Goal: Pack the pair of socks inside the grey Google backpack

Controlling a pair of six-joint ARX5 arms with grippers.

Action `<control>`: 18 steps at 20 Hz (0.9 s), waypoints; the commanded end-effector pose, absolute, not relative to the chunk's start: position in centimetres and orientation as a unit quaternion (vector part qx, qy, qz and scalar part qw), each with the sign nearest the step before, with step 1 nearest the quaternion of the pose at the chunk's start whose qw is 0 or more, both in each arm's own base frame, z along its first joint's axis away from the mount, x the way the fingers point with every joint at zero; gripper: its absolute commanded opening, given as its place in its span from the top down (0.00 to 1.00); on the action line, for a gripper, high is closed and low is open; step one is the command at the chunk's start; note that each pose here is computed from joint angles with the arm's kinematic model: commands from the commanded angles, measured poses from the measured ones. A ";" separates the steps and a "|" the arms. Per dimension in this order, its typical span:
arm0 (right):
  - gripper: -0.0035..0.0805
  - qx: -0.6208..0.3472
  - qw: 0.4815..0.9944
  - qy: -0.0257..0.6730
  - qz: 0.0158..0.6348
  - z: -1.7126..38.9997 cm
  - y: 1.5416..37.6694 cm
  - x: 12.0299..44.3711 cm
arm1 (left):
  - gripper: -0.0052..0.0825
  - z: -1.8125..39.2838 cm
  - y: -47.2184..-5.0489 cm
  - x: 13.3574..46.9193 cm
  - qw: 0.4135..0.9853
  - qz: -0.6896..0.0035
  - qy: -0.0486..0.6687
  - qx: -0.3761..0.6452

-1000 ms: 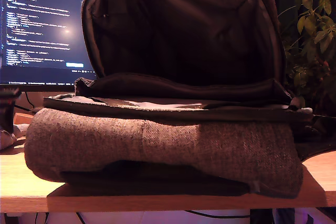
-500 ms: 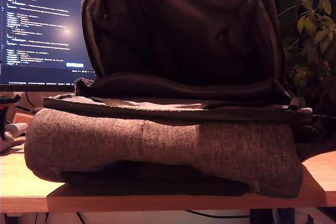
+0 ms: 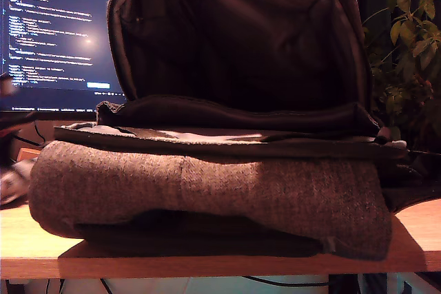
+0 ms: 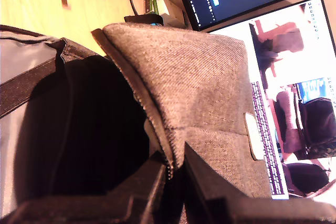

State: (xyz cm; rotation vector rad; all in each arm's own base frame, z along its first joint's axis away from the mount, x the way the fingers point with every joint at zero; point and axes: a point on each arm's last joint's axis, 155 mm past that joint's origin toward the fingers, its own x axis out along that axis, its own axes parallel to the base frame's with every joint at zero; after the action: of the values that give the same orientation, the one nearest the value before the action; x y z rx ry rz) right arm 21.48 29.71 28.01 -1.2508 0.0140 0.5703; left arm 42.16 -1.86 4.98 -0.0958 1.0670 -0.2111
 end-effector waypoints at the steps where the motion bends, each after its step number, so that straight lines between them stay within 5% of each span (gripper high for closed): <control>1: 0.97 -0.542 0.799 -0.022 0.259 31.4 29.8 21.2 | 0.96 7.6 -3.1 42.1 0.869 -0.116 0.479 -0.034; 11: 0.97 -0.511 0.822 -0.066 0.244 37.0 30.1 21.4 | 0.96 19.2 -9.8 38.5 0.908 -0.200 0.368 0.002; 18: 0.97 -0.507 0.824 -0.069 0.243 37.5 30.0 21.4 | 0.96 22.9 -12.3 35.6 0.915 -0.233 0.328 0.008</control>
State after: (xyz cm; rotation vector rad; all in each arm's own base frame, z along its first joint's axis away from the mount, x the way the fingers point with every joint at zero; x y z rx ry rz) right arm 21.85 30.55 34.30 -1.1643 -0.0941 0.5330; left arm 36.14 -12.19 23.05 0.0212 0.6790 -0.4764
